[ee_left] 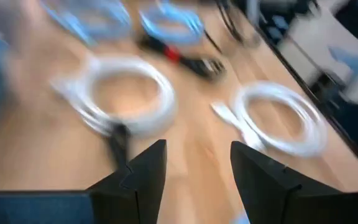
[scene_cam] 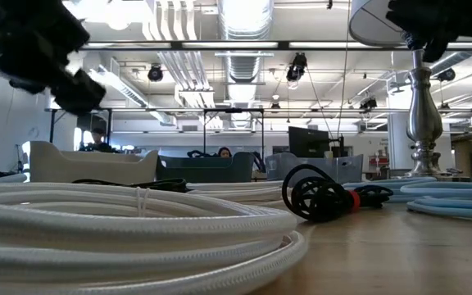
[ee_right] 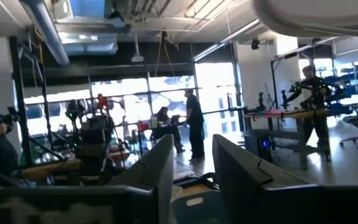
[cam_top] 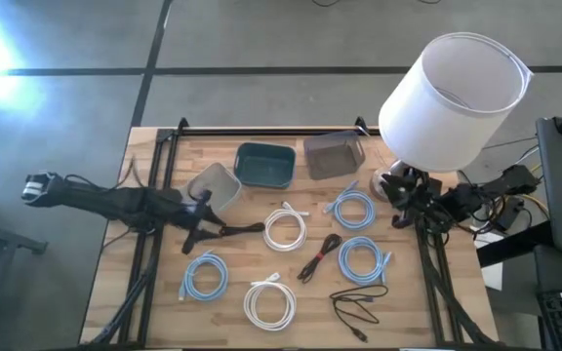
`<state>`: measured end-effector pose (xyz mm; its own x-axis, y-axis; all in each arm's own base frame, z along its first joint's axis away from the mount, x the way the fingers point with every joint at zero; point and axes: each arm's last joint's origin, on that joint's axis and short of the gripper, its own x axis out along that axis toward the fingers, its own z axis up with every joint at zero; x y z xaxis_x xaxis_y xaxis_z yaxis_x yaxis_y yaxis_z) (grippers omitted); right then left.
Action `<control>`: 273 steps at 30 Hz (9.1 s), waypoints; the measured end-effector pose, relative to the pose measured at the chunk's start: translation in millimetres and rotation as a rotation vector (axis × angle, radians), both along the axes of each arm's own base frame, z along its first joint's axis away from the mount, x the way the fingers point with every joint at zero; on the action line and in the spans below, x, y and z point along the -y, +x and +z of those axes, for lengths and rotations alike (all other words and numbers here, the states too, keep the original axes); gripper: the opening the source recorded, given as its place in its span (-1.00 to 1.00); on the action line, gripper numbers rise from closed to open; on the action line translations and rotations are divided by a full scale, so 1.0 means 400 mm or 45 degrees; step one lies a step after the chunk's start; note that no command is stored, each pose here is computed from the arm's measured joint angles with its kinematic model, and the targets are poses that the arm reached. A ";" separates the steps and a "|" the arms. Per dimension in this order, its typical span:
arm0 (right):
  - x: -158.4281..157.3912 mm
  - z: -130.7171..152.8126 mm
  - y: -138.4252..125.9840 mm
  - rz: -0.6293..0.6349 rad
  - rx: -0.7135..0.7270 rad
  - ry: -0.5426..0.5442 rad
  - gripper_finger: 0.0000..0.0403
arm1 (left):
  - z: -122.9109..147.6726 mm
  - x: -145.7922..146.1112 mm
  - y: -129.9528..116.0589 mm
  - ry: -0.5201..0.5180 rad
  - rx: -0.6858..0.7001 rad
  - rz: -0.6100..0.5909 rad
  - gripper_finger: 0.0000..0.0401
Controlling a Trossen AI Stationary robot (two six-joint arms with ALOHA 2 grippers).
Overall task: Pick & Place USB Port
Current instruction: Put the bottom left light blue HDMI cable into the white bin, then put the top light blue HDMI cable into the white bin
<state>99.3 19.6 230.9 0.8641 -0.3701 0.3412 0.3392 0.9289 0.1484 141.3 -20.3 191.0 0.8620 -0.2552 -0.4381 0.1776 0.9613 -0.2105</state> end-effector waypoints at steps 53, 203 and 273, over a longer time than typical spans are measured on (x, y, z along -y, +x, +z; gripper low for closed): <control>-0.121 -0.025 0.301 0.077 -0.689 -0.134 -0.07 | 0.070 0.103 0.113 0.224 -0.632 -0.049 -0.89; -0.194 -0.090 0.709 -0.128 -1.633 -0.420 -0.93 | 0.237 -0.049 0.251 -0.105 -0.245 0.584 -0.14; -0.241 0.067 0.689 -0.122 -1.444 -0.199 -0.37 | 0.279 -0.061 0.249 0.094 -0.118 0.602 -0.81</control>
